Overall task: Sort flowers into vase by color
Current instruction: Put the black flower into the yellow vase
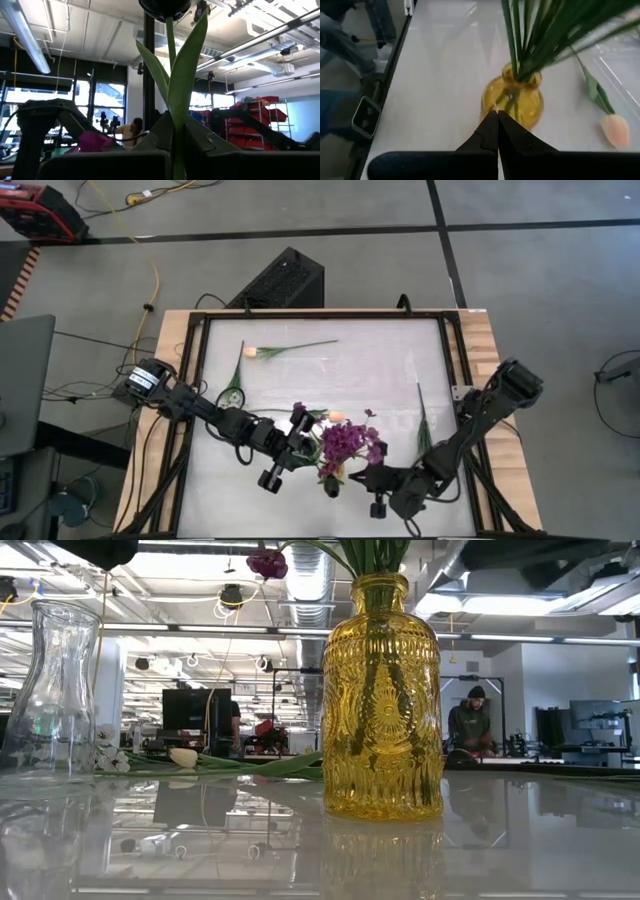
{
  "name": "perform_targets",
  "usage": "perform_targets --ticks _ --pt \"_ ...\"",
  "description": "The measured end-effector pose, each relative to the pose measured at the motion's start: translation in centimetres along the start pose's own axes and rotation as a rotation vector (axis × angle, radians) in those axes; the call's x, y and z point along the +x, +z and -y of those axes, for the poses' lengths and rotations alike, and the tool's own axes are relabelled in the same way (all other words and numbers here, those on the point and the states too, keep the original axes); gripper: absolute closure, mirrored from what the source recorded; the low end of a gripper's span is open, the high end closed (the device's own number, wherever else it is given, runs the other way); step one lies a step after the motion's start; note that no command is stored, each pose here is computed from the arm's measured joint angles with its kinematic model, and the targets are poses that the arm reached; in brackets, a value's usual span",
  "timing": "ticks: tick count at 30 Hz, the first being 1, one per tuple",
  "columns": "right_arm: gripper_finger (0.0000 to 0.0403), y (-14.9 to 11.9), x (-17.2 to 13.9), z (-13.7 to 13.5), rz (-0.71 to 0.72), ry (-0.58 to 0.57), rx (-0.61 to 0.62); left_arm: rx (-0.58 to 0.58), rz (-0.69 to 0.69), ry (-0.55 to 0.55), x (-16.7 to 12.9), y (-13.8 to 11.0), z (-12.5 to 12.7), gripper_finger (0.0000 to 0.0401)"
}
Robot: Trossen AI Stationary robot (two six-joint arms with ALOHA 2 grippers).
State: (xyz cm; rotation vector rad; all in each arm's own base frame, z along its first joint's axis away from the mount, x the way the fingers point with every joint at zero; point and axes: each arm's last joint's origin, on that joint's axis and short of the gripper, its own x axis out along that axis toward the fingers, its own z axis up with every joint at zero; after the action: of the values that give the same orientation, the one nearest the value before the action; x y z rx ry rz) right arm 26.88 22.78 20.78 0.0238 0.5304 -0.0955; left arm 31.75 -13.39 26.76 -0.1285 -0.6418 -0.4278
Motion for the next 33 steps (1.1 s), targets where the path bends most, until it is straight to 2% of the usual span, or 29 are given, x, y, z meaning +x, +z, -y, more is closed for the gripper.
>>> perform_targets --ticks 10,17,27,33 --pt "0.0376 0.1 1.7 0.9 -0.003 -0.045 0.020 0.028 -0.043 0.004 0.0 -0.4 0.0 0.0399" --pt "0.0376 0.1 1.7 0.9 -0.005 -0.042 0.020 0.054 -0.090 0.004 0.0 -0.9 0.0 0.0399" --pt "0.0376 0.0 1.7 0.9 -0.017 -0.022 0.020 0.083 -0.129 0.076 -0.1 -1.2 -0.3 0.0399" --pt "0.0376 0.0 1.7 0.9 -0.020 -0.021 0.018 0.110 -0.201 0.079 -0.2 -1.9 -0.4 0.0399"
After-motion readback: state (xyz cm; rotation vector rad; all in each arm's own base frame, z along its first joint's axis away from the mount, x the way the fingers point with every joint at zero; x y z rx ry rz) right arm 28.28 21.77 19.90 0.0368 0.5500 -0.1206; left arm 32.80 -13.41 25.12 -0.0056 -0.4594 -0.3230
